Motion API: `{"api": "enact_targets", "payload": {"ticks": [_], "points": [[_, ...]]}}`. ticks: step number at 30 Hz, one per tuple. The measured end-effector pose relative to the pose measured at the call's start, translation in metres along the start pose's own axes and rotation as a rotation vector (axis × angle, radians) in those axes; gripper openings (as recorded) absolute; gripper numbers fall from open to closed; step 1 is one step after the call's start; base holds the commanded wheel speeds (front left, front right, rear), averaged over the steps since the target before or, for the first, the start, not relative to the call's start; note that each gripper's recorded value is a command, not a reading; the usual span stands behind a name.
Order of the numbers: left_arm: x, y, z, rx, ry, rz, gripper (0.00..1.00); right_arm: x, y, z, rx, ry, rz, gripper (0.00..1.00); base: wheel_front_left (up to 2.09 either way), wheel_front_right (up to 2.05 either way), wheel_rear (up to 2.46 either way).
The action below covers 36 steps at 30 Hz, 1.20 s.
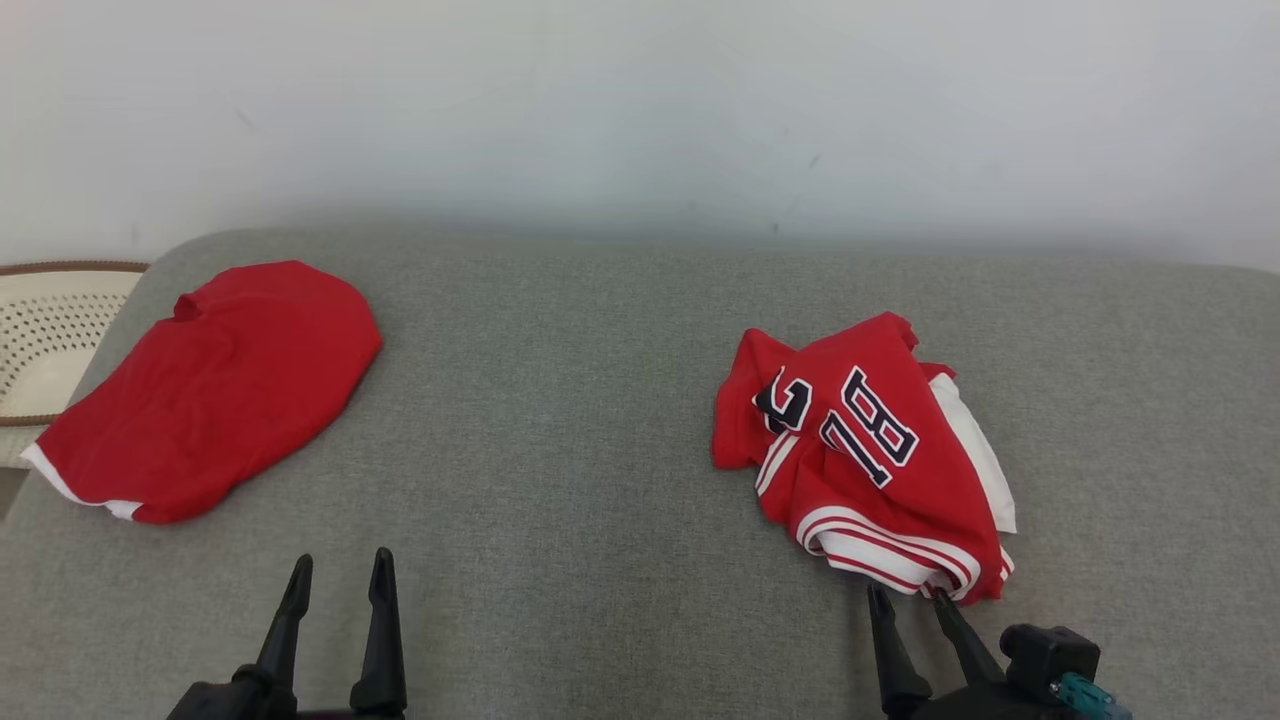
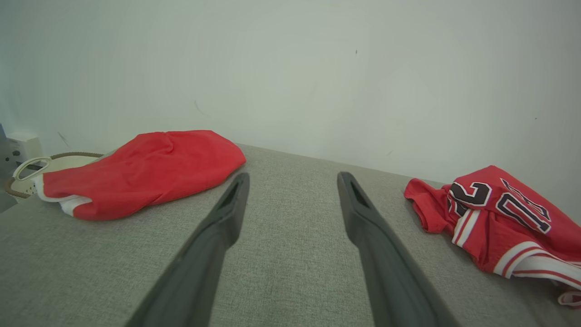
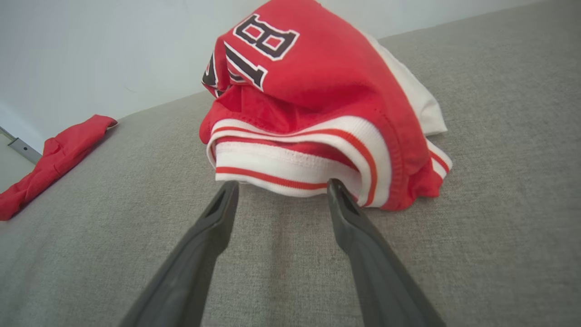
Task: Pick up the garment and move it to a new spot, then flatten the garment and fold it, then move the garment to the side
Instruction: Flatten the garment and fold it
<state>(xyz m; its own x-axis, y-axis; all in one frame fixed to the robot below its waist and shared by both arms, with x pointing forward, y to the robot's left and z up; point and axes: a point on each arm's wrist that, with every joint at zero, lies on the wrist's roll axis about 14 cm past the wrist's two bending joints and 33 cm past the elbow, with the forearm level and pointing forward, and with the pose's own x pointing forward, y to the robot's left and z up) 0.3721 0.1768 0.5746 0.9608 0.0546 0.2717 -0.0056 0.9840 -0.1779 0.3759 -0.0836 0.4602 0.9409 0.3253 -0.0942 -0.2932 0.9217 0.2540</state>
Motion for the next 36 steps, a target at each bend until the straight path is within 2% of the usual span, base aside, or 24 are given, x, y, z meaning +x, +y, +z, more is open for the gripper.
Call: {"api": "enact_targets", "payload": {"ticks": [11, 12, 13, 14, 19, 26, 36], "points": [[-0.003, 0.018, -0.002, 0.023, 0.008, 0.04, 1.0, 0.03, -0.012, -0.012, 0.021, 0.046, -0.024, 1.0, 0.0, 0.0, 0.0], [-0.003, 0.018, -0.002, 0.023, 0.008, 0.04, 1.0, 0.03, -0.012, -0.012, 0.021, 0.046, -0.024, 0.94, 0.0, 0.0, 0.0], [-0.003, 0.018, -0.002, 0.023, 0.009, 0.042, 1.0, 0.032, -0.013, -0.014, 0.02, 0.054, -0.026, 0.94, 0.0, 0.0, 0.0], [-0.003, 0.018, -0.003, 0.024, 0.01, 0.044, 1.0, 0.034, -0.014, -0.015, 0.017, 0.064, -0.028, 0.0, 0.0, 0.0, 0.0], [-0.003, 0.017, -0.003, 0.022, 0.01, 0.043, 1.0, 0.037, -0.015, -0.008, 0.013, 0.042, -0.03, 0.0, 0.0, 0.0, 0.0], [0.0, 0.007, -0.009, 0.001, 0.021, 0.019, 1.0, 0.027, -0.024, 0.015, -0.052, -0.04, -0.05, 0.0, 0.0, 0.0, 0.0], [0.005, -0.01, -0.015, -0.025, 0.035, -0.025, 1.0, 0.003, -0.062, 0.078, -0.221, -0.201, -0.155, 0.0, 0.0, 0.0, 0.0]]}}
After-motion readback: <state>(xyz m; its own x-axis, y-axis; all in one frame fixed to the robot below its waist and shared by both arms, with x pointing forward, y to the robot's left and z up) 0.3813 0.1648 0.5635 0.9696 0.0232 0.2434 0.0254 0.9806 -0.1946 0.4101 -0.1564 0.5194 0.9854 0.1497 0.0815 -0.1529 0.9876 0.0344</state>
